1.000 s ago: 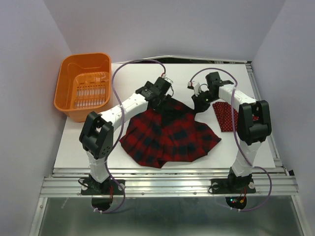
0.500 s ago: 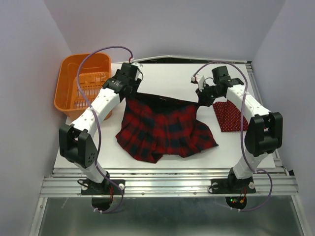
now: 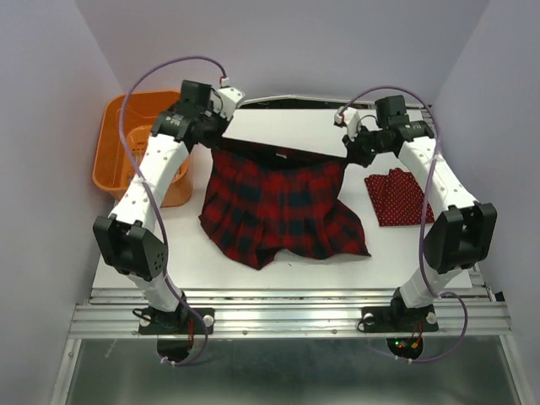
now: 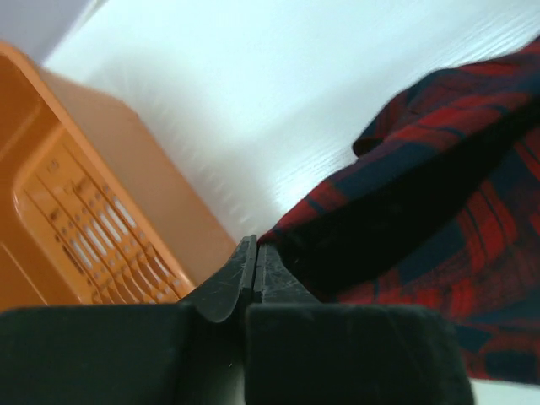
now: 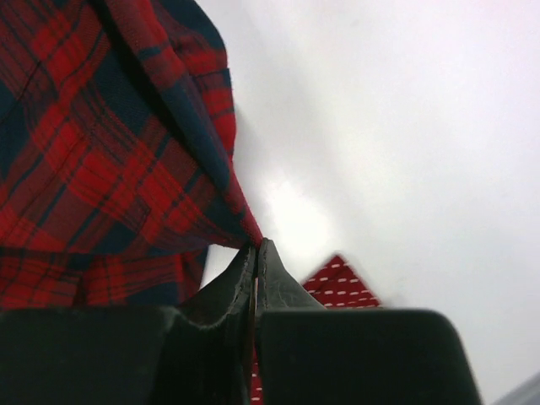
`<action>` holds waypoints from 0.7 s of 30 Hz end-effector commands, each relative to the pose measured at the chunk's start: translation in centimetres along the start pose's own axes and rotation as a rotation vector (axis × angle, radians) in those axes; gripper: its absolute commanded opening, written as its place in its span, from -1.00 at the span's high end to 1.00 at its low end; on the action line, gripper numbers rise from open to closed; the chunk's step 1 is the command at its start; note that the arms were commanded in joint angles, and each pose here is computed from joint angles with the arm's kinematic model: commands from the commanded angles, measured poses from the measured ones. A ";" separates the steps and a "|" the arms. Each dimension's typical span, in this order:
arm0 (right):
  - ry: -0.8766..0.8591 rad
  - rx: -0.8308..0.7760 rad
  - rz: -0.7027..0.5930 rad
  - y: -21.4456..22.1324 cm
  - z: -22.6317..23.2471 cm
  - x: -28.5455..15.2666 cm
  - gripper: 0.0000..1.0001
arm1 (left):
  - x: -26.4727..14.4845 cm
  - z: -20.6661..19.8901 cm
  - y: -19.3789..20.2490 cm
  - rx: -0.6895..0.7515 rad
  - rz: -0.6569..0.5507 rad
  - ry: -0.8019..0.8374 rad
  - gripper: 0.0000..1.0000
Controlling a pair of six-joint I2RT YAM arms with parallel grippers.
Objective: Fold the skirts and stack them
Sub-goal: Flatten the skirt out
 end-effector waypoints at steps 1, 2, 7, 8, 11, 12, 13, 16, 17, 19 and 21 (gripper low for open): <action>0.196 -0.165 -0.070 -3.5 -3.9 -6.4 0.99 | -8.3 2.8 -5.3 0.199 -0.286 0.137 1.00; 0.194 -0.186 -0.050 -3.2 -4.0 -7.3 0.99 | -9.5 0.8 -4.4 0.282 -0.293 0.270 1.00; 0.078 -0.292 0.047 -0.7 -2.0 -7.6 0.96 | -11.1 -4.0 -1.7 0.370 -0.347 0.422 1.00; 0.059 -0.277 0.048 -0.5 -1.7 -7.2 0.90 | -10.5 -5.0 -1.2 0.348 -0.336 0.454 1.00; -0.016 -0.230 0.032 -0.2 -1.2 -5.3 0.72 | -8.7 -9.0 1.2 0.219 -0.296 0.632 1.00; -0.040 -0.225 0.039 0.0 -1.1 -4.9 0.72 | -8.4 -9.9 1.8 0.185 -0.283 0.674 1.00; -0.076 -0.226 0.073 1.1 -0.9 -4.0 0.71 | -7.7 -11.5 3.1 0.132 -0.250 0.741 1.00; -0.107 -0.243 0.194 5.0 -0.6 -2.0 0.71 | -6.8 -13.3 5.1 0.062 -0.206 0.798 1.00; -0.104 -0.251 0.223 6.2 -0.5 -1.7 0.71 | -6.5 -13.3 5.6 0.051 -0.184 0.783 1.00; -0.071 -0.280 0.249 7.7 -0.3 -2.1 0.64 | -5.4 -13.1 6.3 0.031 -0.155 0.738 1.00; -0.045 -0.294 0.270 9.5 0.0 -1.7 0.35 | -4.3 -12.8 7.3 0.009 -0.103 0.714 1.00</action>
Point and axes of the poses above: each gripper's point midway between its finger pads, its own x axis out along the fingers, its own z axis along the line the jaws close on, y = z × x, the point moved 2 cm from there along -x, back along the fingers, and after that the axes turned 11 degrees about x, right-handed, at the moved point
